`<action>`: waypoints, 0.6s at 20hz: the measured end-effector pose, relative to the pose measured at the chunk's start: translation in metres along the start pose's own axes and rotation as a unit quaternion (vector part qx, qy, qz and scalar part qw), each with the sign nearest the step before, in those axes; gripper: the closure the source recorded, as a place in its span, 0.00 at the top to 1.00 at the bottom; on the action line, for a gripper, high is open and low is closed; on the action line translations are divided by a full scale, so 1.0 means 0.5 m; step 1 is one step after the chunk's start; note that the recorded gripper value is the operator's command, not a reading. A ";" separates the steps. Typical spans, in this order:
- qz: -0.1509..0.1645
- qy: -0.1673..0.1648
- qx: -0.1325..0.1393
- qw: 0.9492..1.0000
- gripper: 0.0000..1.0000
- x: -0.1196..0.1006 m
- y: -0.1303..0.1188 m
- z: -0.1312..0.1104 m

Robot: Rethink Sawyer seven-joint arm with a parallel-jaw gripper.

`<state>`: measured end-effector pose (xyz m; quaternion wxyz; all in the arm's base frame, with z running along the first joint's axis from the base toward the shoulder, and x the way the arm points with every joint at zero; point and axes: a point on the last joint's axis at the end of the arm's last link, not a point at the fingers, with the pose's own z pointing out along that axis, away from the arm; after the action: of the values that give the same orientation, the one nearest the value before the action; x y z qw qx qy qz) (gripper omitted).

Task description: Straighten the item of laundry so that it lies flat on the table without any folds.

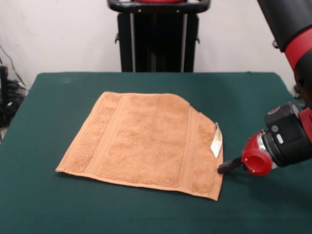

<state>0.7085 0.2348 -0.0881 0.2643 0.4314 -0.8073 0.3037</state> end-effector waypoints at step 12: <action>0.001 -0.004 -0.002 1.000 0.00 -0.004 0.001 -0.003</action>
<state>0.7093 0.2370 -0.0885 0.2620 0.4311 -0.8094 0.3005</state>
